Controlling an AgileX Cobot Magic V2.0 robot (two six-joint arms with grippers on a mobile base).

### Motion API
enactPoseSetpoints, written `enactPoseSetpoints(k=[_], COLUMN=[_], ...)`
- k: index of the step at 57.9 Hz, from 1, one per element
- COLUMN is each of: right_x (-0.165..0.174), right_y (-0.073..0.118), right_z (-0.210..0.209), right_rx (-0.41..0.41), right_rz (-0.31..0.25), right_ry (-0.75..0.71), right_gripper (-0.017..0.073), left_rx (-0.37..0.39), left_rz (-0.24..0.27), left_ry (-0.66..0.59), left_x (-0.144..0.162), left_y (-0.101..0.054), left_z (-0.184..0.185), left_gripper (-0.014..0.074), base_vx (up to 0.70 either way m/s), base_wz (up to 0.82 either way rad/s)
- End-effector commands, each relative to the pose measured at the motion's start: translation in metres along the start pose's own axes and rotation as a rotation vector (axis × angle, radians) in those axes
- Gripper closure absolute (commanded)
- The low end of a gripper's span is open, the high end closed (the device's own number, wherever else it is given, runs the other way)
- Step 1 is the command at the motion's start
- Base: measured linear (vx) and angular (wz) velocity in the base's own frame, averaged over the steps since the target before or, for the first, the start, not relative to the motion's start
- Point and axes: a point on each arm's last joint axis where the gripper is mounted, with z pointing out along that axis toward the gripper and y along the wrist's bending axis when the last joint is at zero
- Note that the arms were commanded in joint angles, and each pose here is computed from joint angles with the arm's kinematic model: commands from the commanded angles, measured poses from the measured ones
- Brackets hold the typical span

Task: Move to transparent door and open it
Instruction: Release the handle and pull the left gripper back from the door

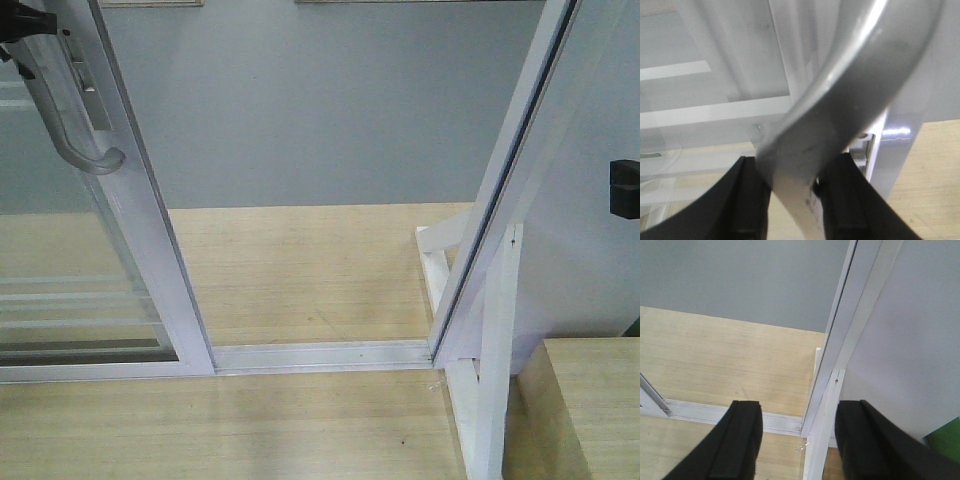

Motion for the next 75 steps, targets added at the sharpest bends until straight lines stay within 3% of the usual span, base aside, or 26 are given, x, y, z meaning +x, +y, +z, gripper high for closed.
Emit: enactPoseSetpoints(k=[1, 18, 23, 30, 44, 50, 64, 75], right_x=[-0.014, -0.014, -0.014, -0.013, -0.011, -0.011, -0.010, -0.010], right_y=[-0.004, -0.004, -0.004, -0.003, -0.002, -0.002, -0.002, -0.002], right_z=[-0.009, -0.009, -0.009, -0.008, -0.008, -0.008, -0.008, -0.008], right_rx=[0.031, 0.031, 0.031, 0.021, 0.014, 0.014, 0.011, 0.011], right_rz=[0.010, 0.006, 0.006, 0.009, 0.009, 0.009, 0.008, 0.008], right_ry=[-0.107, -0.107, -0.107, -0.087, -0.065, -0.065, -0.058, -0.058], right_gripper=[0.0144, 0.0144, 0.0146, 0.0146, 0.0146, 0.0146, 0.0146, 0.0146], left_rx=[-0.018, -0.106, -0.108, -0.105, -0.066, -0.066, -0.052, -0.049], left_rz=[0.007, -0.043, -0.033, -0.060, -0.224, -0.268, -0.288, -0.288], left_ry=[-0.124, -0.152, -0.149, -0.184, -0.363, -0.437, -0.439, -0.428], left_x=[-0.020, 0.020, 0.029, 0.037, 0.059, 0.072, 0.098, 0.100], left_y=[0.004, 0.032, 0.029, 0.025, 0.014, 0.011, 0.004, 0.003], left_z=[-0.040, -0.084, -0.101, -0.126, -0.177, -0.197, -0.220, -0.221], left_gripper=[0.0265, 0.0265, 0.0265, 0.0265, 0.0265, 0.0266, 0.0266, 0.0266], base_vx=[0.00, 0.00, 0.00, 0.00, 0.00, 0.00, 0.00, 0.00], base_wz=[0.00, 0.00, 0.00, 0.00, 0.00, 0.00, 0.00, 0.00])
